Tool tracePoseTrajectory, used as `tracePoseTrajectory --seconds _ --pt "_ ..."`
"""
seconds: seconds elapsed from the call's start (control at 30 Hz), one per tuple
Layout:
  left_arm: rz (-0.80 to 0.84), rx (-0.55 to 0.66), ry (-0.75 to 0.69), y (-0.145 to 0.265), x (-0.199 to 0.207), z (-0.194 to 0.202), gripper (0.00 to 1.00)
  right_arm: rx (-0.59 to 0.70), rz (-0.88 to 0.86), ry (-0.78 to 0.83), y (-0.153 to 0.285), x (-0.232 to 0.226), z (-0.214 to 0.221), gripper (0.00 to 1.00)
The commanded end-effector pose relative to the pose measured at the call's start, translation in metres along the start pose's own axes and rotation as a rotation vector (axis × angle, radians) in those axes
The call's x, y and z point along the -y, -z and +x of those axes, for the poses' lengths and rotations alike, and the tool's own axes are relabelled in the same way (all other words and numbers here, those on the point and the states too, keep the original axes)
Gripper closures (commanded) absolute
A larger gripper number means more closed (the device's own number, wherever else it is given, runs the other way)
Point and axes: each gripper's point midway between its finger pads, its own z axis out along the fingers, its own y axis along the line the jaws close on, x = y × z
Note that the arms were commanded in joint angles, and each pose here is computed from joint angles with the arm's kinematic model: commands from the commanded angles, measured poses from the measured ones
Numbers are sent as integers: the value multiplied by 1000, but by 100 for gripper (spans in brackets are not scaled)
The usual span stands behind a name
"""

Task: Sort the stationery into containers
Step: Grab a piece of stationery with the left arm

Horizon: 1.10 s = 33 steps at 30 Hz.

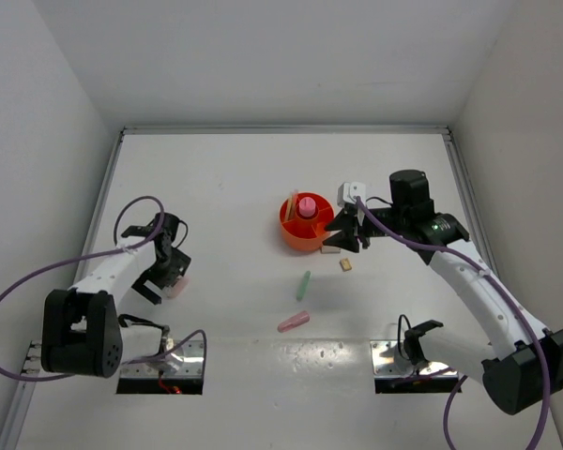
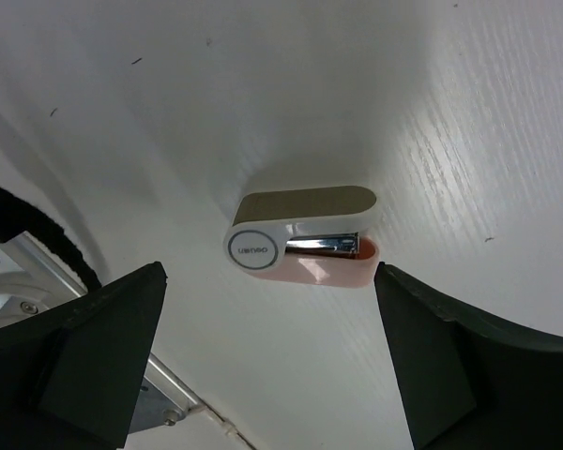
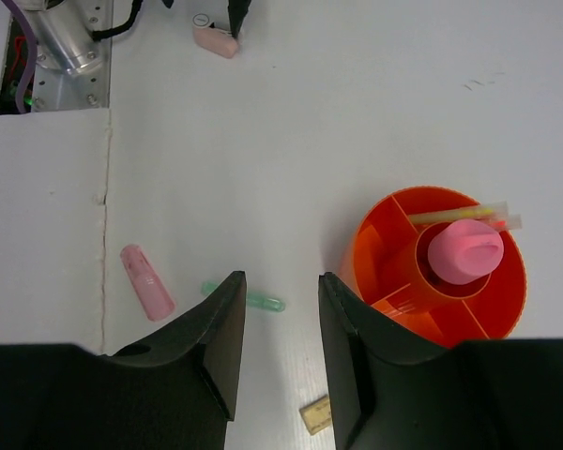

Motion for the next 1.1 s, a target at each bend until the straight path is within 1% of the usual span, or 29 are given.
tracePoseTrajectory --seconds 0.0,0.03,0.1,0.17,0.33,0.57,0.73,0.77,0.87,0.9,0.97,1.03,1.07 --pt "29 -7 -15 -9 9 -4 1 40 -32 44 0 -6 -9 62" --pt "52 5 -20 -9 15 -7 1 40 -32 44 0 -6 -9 62" --pt "53 -19 -25 -13 17 -5 1 40 -32 44 0 -6 -9 62" --pt "73 -9 -18 -13 23 -7 1 40 -32 44 0 -6 -9 62" --pt "75 -32 -24 -20 28 -5 5 40 -32 44 0 -6 -9 62" --pt "49 -56 -26 -27 23 3 8 40 -32 44 0 -6 -9 62" --pt "57 -52 -23 -29 25 3 28 40 -32 44 0 -6 -9 62" --pt "57 -52 -23 -29 25 3 29 40 -32 44 0 -6 -9 62" --pt "54 -64 -26 -30 25 5 36 40 -32 44 0 -6 -9 62" --pt "54 -64 -37 -30 24 5 36 40 -32 44 0 -6 -9 62" --pt "85 -61 -39 -25 27 4 43 40 -32 44 0 -6 -9 62" --pt "119 -64 -50 -17 33 4 45 40 -32 44 0 -6 -9 62" --pt "156 -44 -38 -9 40 -3 45 40 -32 44 0 -6 -9 62"
